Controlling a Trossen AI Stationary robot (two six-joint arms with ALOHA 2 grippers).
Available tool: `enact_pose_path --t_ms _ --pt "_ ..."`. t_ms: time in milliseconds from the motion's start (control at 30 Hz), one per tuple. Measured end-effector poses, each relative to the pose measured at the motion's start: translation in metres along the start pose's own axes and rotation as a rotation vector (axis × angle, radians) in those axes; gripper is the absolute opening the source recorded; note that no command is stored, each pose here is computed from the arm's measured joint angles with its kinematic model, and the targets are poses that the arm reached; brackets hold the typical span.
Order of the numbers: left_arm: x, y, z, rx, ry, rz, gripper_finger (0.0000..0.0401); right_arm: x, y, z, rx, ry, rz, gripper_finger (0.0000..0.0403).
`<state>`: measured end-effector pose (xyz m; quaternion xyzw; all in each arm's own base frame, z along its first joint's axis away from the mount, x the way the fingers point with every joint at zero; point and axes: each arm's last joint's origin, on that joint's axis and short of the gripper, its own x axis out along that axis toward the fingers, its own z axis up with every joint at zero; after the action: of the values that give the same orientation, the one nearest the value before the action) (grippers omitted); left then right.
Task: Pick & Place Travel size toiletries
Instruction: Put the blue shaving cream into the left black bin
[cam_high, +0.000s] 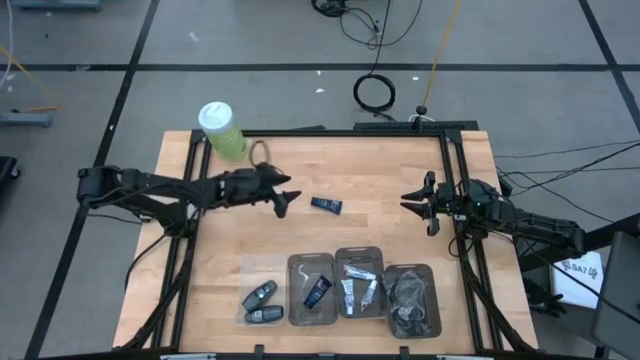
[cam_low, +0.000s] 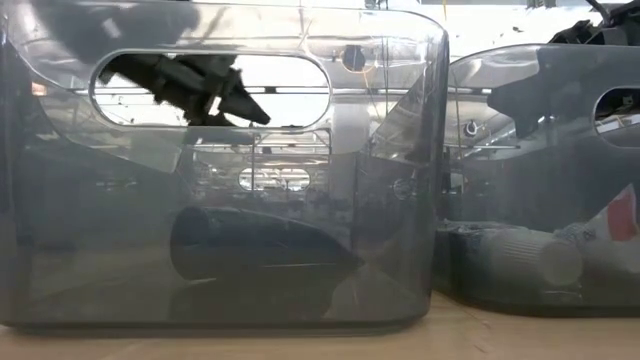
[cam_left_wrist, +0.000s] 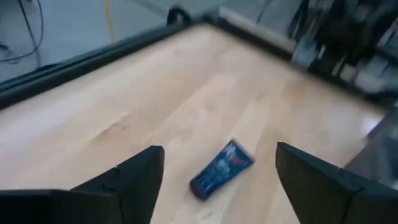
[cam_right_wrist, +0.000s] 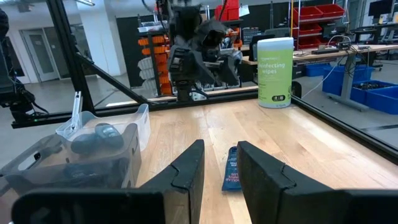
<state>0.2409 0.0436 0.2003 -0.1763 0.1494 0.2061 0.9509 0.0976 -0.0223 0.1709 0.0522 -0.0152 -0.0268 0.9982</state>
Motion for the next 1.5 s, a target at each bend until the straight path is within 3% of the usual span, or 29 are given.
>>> enact_pose_path --t_ms 100,267,433,633,867,1167,1500 --pt "0.008 -0.014 0.022 0.118 0.098 0.041 0.0311 0.000 0.000 0.000 0.000 0.000 0.000 0.0084" --pt "0.027 -0.034 0.057 0.280 0.138 0.046 0.0298 0.000 0.000 0.000 0.000 0.000 0.000 0.0084" --pt "0.058 -0.041 0.067 0.378 0.223 0.069 0.0280 0.000 0.000 0.000 0.000 0.000 0.000 0.0084" --pt "0.101 -0.034 0.045 0.357 0.414 -0.006 0.0280 0.000 0.000 0.000 0.000 0.000 0.000 0.0084" --pt "0.133 -0.020 0.012 0.401 0.532 0.025 0.0291 0.000 0.000 0.000 0.000 0.000 0.000 0.0084" --pt "0.150 -0.011 -0.017 0.451 0.626 0.021 0.0275 0.000 0.000 0.000 0.000 0.000 0.000 0.0084" --pt "0.154 -0.011 -0.023 0.463 0.633 -0.009 0.0268 0.000 0.000 0.000 0.000 0.000 0.000 0.0084"
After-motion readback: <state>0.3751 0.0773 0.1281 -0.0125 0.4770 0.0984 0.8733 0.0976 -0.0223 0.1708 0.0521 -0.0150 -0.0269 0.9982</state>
